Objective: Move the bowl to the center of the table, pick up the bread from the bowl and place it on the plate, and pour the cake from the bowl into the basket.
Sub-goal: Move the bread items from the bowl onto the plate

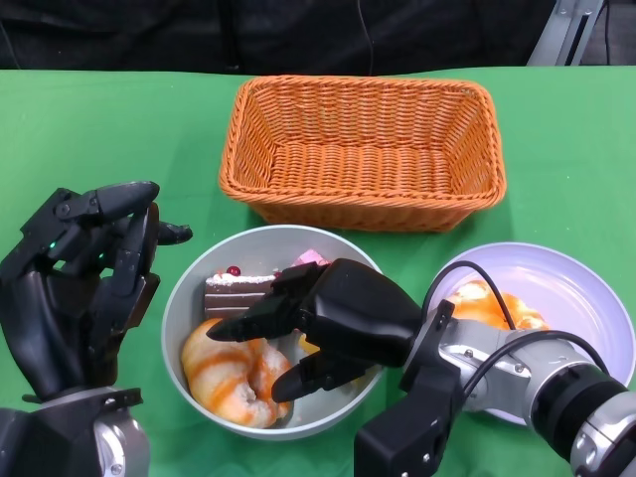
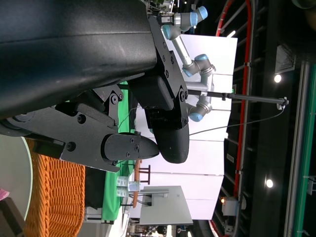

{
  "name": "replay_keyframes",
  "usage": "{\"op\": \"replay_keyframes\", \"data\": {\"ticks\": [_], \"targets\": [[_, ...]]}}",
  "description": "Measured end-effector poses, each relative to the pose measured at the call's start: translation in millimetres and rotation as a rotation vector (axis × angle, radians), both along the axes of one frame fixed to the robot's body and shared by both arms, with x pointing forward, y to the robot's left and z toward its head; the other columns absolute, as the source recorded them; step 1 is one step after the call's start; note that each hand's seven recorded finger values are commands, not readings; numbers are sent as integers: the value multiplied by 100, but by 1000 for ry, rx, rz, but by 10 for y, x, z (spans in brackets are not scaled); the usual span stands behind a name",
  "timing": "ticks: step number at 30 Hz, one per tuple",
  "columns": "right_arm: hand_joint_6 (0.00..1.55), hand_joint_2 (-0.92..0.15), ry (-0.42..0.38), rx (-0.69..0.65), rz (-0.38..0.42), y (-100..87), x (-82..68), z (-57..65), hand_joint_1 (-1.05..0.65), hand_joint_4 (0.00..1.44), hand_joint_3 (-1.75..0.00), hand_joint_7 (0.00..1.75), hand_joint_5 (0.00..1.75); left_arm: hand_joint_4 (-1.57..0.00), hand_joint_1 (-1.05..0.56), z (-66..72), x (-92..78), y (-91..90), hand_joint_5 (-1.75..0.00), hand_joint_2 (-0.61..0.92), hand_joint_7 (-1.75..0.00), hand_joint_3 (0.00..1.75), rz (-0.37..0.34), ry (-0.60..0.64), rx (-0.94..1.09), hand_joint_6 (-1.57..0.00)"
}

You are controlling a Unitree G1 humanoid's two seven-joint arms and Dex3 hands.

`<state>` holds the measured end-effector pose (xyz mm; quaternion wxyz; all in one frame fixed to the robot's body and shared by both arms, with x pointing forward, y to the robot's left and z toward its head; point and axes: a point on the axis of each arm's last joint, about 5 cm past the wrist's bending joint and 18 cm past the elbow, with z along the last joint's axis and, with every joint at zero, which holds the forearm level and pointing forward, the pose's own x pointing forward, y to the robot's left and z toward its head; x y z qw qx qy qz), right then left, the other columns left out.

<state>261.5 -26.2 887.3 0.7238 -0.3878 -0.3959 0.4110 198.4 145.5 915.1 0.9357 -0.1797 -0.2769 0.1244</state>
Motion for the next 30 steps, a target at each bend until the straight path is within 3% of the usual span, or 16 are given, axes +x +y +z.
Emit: {"op": "replay_keyframes", "data": {"ticks": [9,24,30], "targets": [[38,-83,-35,14,-48,21,-9,-33,-66,47,0,0,28,-85,-16,1,0,-11,-116,92,-59,34,-3,-1,-9,-102],[49,-80,-78,56,-116,162,-76,-119,-69,46,0,2,30,-86,-18,13,-24,-22,-117,92,-59,30,-7,-9,-8,-103],[42,-79,-92,23,-128,234,-99,-139,-68,44,0,0,12,-86,-18,15,-24,-49,-115,92,-59,32,-9,-8,-7,-102]]}}
